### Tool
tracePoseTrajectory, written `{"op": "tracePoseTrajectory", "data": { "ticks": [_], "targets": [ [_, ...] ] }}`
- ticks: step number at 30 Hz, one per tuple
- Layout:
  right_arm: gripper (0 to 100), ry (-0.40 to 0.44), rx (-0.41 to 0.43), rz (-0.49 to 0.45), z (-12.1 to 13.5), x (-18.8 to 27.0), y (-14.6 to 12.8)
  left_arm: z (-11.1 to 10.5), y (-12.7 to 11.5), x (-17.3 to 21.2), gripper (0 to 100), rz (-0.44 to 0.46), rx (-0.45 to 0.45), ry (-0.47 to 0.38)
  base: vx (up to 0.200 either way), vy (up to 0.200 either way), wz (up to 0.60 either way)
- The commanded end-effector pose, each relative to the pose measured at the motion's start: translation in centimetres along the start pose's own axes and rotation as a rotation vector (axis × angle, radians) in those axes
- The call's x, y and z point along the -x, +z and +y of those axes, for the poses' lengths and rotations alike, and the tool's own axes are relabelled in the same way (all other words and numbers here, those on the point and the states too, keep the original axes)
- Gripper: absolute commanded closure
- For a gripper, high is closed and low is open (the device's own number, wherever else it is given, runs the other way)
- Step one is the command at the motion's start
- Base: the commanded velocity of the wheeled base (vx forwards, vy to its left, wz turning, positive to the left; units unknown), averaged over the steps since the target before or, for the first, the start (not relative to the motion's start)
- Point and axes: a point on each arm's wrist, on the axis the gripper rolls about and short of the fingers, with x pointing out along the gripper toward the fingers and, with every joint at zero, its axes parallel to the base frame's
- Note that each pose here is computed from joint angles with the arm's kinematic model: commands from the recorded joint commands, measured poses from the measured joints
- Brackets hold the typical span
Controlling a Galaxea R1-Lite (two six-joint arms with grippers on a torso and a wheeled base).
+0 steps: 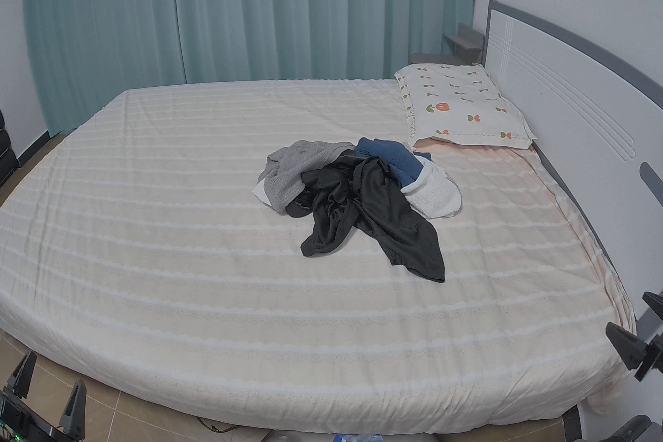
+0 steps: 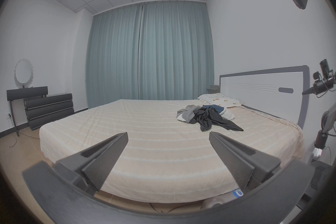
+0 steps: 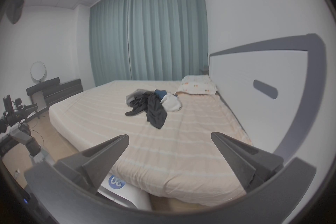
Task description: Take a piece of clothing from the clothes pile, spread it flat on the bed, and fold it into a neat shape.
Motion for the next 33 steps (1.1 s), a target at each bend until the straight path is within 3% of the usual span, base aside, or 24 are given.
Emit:
{"op": "tracePoseTrajectory", "data": {
  "ticks": [1, 4, 10, 16, 20, 33],
  "targets": [
    [0, 0.114, -0.058, 0.414, 0.4, -14.8, 0.8, 0.0, -0.5, 0.0, 0, 0.0, 0.0, 0.0, 0.0, 0.0, 0.0],
    [0, 0.086, -0.095, 0.42, 0.8, -19.5, 0.5, 0.0, -0.5, 0.0, 0, 0.0, 0.0, 0.0, 0.0, 0.0, 0.0],
    [0, 0.055, -0.247, 0.398, 2.9, -28.6, -0.7, 0.0, -0.5, 0.0, 0, 0.0, 0.0, 0.0, 0.0, 0.0, 0.0],
    [0, -0.016, -0.283, 0.391, 3.6, -35.8, -2.5, 0.0, -0.5, 0.0, 0, 0.0, 0.0, 0.0, 0.0, 0.0, 0.0],
    [0, -0.043, -0.34, 0.366, 3.9, -38.9, -3.0, 0.0, -0.5, 0.0, 0, 0.0, 0.0, 0.0, 0.0, 0.0, 0.0],
    [0, -0.05, -0.371, 0.361, 4.8, -44.1, -5.6, 0.0, -0.5, 0.0, 0, 0.0, 0.0, 0.0, 0.0, 0.0, 0.0]
  ]
}}
